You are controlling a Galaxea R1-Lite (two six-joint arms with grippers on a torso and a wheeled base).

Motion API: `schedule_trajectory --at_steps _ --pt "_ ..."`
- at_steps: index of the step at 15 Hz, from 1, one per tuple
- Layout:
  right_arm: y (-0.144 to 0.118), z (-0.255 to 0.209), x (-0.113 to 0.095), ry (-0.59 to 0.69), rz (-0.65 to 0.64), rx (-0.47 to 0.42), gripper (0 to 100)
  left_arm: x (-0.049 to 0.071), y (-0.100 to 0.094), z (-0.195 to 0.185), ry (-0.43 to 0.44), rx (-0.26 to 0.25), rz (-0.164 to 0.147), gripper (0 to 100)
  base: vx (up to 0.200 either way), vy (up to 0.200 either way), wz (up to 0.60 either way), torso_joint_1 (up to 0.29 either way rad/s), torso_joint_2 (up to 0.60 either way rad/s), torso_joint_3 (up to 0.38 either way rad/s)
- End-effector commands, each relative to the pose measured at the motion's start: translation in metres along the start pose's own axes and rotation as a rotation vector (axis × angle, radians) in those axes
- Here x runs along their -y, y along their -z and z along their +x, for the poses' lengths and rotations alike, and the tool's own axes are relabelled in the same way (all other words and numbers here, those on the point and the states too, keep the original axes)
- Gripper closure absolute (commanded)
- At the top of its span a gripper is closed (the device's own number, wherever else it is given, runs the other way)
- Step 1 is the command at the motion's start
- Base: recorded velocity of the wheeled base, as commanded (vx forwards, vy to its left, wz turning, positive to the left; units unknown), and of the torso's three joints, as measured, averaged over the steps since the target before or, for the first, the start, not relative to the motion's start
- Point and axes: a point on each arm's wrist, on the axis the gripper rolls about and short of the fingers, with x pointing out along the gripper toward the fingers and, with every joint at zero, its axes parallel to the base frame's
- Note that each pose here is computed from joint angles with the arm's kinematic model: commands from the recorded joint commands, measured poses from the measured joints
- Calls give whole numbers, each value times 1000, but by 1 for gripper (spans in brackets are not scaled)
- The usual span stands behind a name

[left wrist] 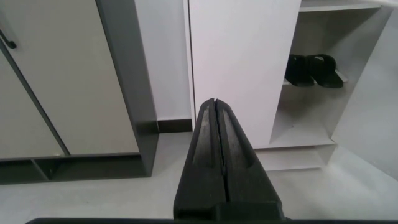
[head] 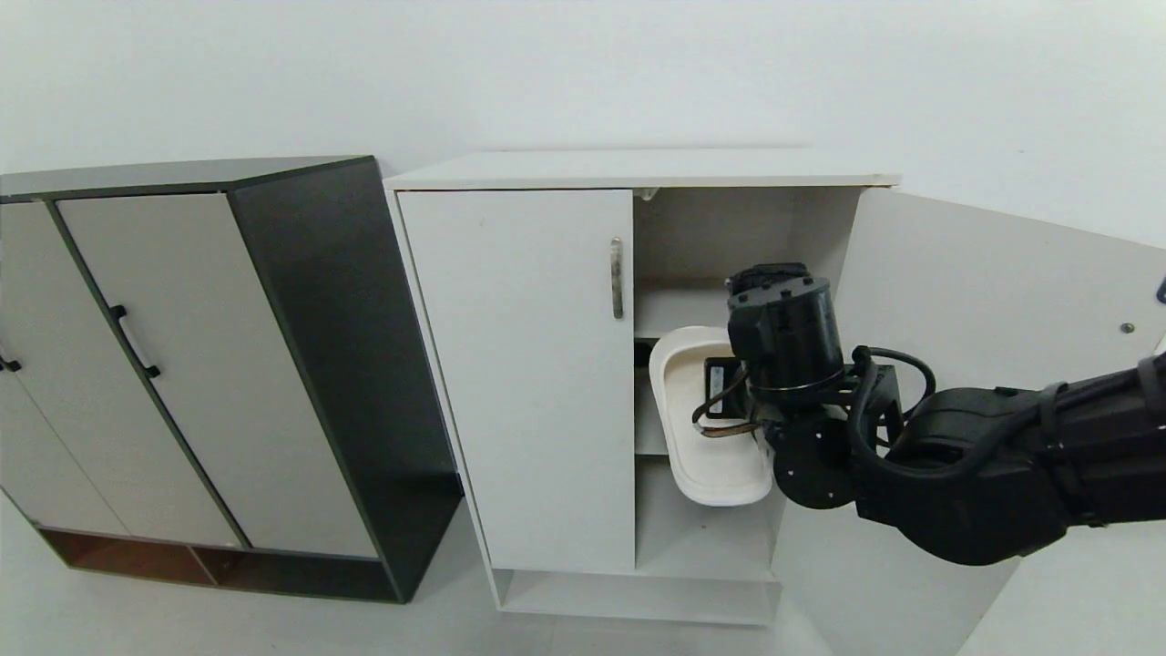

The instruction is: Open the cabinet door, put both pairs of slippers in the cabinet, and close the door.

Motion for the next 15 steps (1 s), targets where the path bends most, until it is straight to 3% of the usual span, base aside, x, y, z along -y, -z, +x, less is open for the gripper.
schedule_trajectory --at_steps 1,3,15 --pt "-2 -1 3 4 5 3 100 0 0 0 0 0 0 100 0 0 0 0 0 0" --pt "0 1 5 11 -1 -4 100 0 0 0 0 0 0 100 0 0 0 0 0 0" --pt "11 18 10 34 34 19 100 0 0 0 0 -1 -2 100 200 0 0 -1 2 4"
